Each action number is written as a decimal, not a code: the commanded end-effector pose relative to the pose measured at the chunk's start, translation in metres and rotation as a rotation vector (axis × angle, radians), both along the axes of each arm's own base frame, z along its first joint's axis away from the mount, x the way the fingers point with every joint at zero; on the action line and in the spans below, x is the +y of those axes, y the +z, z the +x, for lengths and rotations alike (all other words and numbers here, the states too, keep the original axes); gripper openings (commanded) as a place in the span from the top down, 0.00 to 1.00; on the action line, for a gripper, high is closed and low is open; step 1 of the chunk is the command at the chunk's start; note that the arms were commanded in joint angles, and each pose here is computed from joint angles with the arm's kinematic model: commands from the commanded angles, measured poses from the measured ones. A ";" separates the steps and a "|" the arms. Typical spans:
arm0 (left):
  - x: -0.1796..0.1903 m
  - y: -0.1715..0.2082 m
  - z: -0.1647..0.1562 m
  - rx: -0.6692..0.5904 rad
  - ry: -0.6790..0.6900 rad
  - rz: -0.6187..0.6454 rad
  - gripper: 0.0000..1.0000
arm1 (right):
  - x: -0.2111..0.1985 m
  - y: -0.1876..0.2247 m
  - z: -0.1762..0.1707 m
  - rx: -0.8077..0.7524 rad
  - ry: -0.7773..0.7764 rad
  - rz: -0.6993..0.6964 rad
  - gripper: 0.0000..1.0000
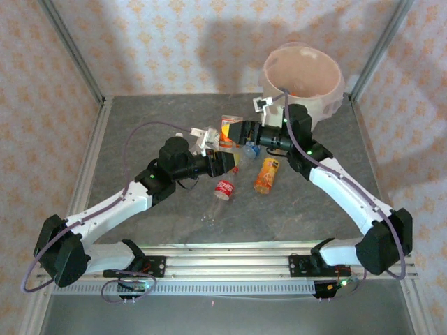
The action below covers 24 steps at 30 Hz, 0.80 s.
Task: Put the plastic bottles in the bin
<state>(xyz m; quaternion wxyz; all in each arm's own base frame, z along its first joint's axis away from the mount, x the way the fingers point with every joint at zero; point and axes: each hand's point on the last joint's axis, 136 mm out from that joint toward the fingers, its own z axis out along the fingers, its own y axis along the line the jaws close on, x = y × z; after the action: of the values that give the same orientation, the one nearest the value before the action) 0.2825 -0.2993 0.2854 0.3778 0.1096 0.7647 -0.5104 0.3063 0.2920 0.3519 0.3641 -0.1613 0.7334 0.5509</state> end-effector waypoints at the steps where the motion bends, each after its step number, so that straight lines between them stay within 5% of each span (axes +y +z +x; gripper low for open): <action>1: -0.006 0.025 -0.002 -0.052 -0.034 -0.059 1.00 | 0.006 0.029 -0.005 -0.076 0.047 0.047 0.17; 14: -0.008 0.019 0.000 -0.035 -0.031 -0.036 1.00 | -0.004 0.024 0.005 -0.128 -0.036 -0.045 0.59; 16: -0.005 0.016 0.002 -0.024 -0.010 -0.021 0.77 | -0.009 0.028 0.009 -0.146 -0.084 -0.049 0.61; 20: 0.004 0.014 0.006 -0.024 0.046 0.011 0.17 | -0.022 0.039 0.025 -0.168 -0.202 -0.068 0.65; 22: 0.012 0.013 0.008 -0.031 0.089 0.028 0.02 | -0.039 0.047 0.041 -0.175 -0.313 -0.089 0.65; 24: 0.026 0.008 0.013 -0.031 0.173 0.064 0.00 | -0.068 0.060 0.066 -0.160 -0.458 -0.101 0.65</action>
<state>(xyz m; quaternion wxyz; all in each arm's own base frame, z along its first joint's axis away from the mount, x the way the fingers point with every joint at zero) 0.2903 -0.2925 0.2839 0.3899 0.0904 0.7761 -0.4872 0.3414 0.2670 0.3679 0.4389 -0.1185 0.7600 0.4645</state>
